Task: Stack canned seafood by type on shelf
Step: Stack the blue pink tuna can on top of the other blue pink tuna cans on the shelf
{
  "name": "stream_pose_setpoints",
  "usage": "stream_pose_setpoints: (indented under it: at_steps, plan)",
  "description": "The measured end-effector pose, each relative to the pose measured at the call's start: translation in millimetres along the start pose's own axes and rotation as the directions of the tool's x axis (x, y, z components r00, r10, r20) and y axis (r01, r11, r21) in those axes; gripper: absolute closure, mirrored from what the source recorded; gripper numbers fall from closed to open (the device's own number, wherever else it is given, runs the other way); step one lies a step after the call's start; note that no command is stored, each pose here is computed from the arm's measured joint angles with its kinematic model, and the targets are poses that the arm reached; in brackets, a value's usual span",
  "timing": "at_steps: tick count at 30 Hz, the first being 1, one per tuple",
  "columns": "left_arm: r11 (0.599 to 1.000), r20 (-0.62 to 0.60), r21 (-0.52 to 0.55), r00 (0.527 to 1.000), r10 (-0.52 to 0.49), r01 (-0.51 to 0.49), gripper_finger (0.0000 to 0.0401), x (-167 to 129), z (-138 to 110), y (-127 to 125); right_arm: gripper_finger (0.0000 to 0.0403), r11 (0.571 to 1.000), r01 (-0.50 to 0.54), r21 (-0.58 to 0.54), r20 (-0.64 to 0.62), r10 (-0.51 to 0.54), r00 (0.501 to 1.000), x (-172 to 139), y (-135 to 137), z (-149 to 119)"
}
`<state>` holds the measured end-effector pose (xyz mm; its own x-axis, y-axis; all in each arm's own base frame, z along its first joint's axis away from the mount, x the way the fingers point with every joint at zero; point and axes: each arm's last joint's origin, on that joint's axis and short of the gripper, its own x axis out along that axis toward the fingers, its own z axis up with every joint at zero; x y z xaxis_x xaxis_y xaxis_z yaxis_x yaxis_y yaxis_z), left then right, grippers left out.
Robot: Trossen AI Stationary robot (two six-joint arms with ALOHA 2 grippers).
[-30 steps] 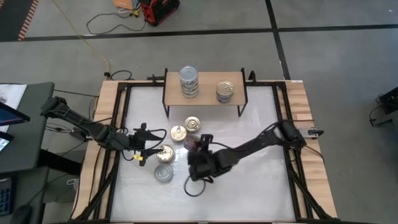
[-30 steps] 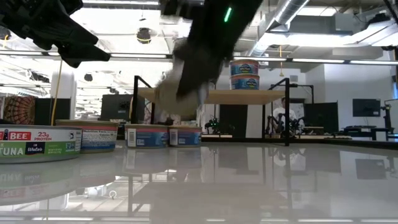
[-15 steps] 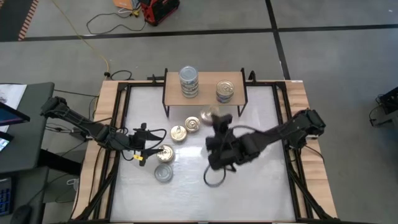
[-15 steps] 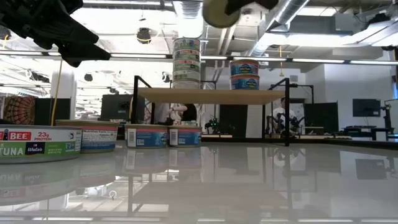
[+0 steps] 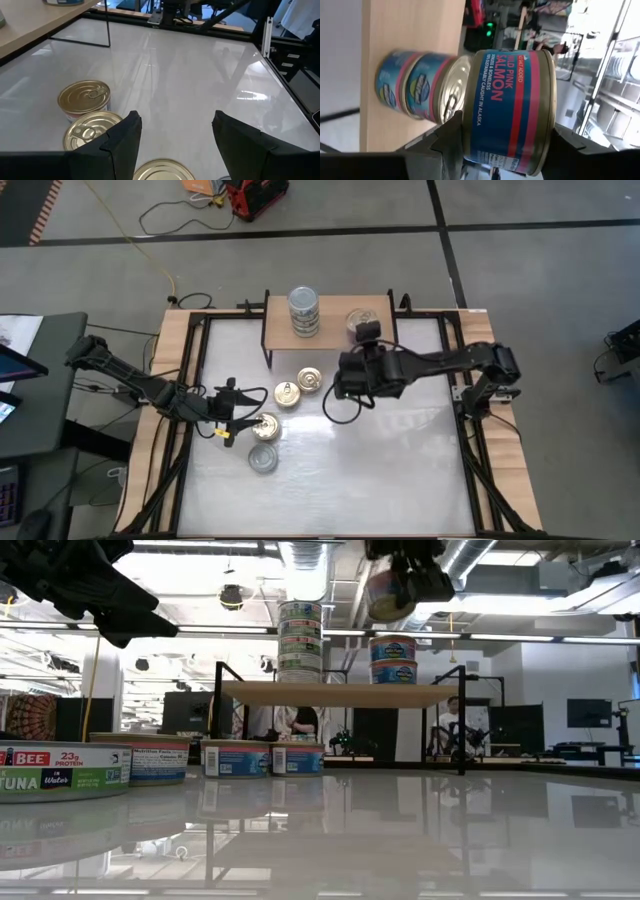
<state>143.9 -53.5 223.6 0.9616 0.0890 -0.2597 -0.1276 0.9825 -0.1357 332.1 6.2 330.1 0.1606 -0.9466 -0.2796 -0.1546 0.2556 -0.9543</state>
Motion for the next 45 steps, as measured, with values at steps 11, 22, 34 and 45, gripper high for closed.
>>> stream_pose_setpoints:
  at_steps: [11, 22, 34, 45]
  plan:
    - [1.000, 0.000, 0.005, 1.000, 0.000, 0.000, 0.0168, 0, 0, 0, 0.0180, 0.992, -0.123, 0.023, -0.063, 0.124, 0.990, 31, -5, -8]
    - [1.000, 0.002, 0.004, 1.000, 0.001, -0.001, 0.0168, 0, 0, 0, 0.0178, 0.981, -0.171, 0.088, -0.074, 0.178, 0.981, 46, -7, -10]
    - [1.000, 0.002, 0.011, 1.000, 0.002, -0.002, 0.0168, 0, 0, 0, 0.0122, 0.974, -0.193, 0.118, -0.038, 0.199, 0.979, 45, -8, -6]
    - [1.000, 0.005, 0.023, 1.000, 0.013, -0.013, 0.0168, 0, 0, 0, 0.0095, 0.978, -0.197, 0.066, -0.028, 0.200, 0.979, 44, -8, -5]
